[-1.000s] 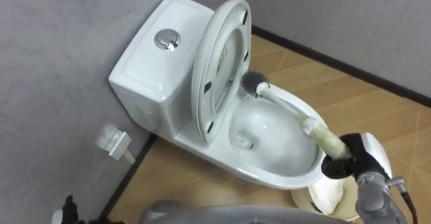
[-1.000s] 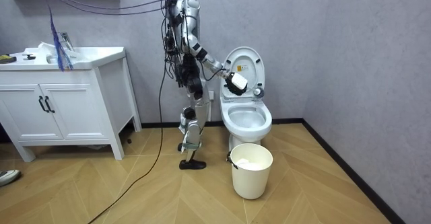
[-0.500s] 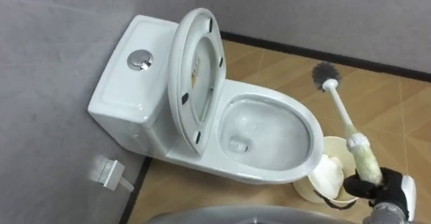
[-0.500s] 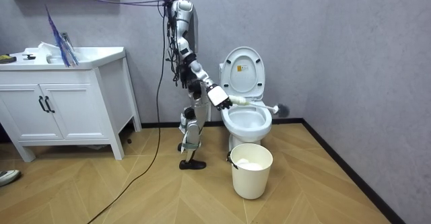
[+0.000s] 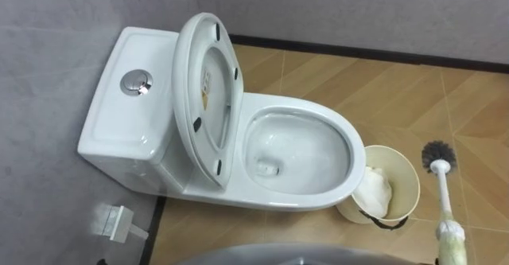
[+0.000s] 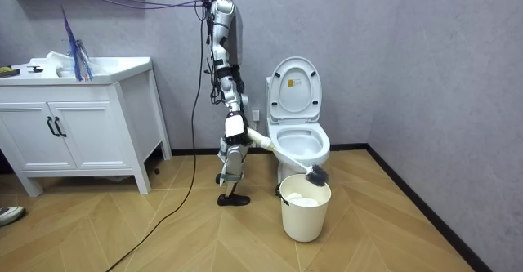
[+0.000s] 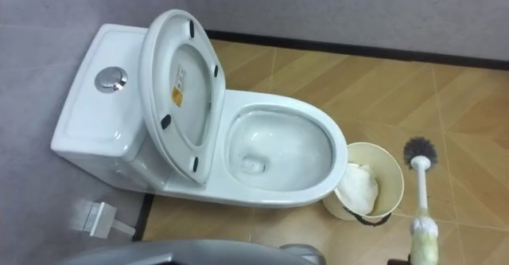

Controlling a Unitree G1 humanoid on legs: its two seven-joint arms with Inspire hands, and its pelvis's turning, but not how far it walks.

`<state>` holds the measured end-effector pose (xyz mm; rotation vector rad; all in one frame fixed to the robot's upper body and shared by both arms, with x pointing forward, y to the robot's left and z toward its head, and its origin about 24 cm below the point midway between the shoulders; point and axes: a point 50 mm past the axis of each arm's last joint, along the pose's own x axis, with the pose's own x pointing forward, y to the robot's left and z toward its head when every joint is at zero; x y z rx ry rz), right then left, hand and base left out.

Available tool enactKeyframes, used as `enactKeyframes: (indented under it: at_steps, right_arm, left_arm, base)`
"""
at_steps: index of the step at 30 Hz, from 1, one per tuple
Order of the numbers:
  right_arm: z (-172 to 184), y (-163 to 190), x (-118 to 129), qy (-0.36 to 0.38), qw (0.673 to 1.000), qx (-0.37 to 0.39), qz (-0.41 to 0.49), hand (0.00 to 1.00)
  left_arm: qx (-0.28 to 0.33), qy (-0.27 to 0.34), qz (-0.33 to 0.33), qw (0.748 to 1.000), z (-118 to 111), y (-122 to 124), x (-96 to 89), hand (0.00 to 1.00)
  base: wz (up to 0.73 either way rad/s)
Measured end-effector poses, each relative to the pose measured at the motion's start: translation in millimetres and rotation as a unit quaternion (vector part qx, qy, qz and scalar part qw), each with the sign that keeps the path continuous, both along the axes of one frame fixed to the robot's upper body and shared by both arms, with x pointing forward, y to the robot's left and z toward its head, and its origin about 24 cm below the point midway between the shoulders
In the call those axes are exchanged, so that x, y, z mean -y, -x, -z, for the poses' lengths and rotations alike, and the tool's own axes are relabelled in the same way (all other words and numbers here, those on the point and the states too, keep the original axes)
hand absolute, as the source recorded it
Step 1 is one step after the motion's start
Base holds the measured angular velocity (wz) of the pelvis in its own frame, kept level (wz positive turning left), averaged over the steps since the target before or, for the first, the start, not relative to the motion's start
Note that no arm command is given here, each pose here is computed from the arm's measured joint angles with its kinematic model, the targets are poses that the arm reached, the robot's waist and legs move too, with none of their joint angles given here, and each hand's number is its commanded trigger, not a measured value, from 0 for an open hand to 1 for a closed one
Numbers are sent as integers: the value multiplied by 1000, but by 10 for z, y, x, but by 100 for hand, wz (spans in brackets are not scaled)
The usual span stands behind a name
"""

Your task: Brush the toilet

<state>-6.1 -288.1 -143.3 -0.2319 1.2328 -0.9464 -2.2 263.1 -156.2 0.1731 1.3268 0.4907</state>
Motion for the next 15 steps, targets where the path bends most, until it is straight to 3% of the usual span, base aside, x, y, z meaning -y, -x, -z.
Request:
enactKeyframes:
  at_steps: [2,3,4,5,8,12,13,15]
  right_arm:
    - [11,6,-9,-3,1000,-5,1,100]
    - [15,14,-12,-5,1000,-7,1,73]
    - [24,14,-14,-6,1000,-10,5,64]
    - [30,13,-16,-8,1000,-12,8,100]
    - [51,39,-28,-13,999,-27,13,100]
    - [52,49,-26,-15,999,-38,3,92]
    - [52,40,-25,-13,999,-43,-7,70]
    - [52,5,-25,-10,998,-48,-28,0]
  left_arm:
    - [-1,0,-1,1000,1,5,1,0]
    - [-2,1,-1,1000,2,13,2,0]
    - [-7,2,-3,1000,8,39,7,0]
    - [-10,3,-4,1000,12,54,10,0]
    - [-31,8,-10,999,29,157,27,0]
    - [-41,16,-10,999,27,237,35,0]
    - [-40,18,-9,999,29,235,37,0]
    - [-39,22,-7,999,31,222,41,0]
  base:
    - [0]
    - [0]
    - [0]
    - [0]
    - [0]
    - [0]
    - [0]
    - [-4]
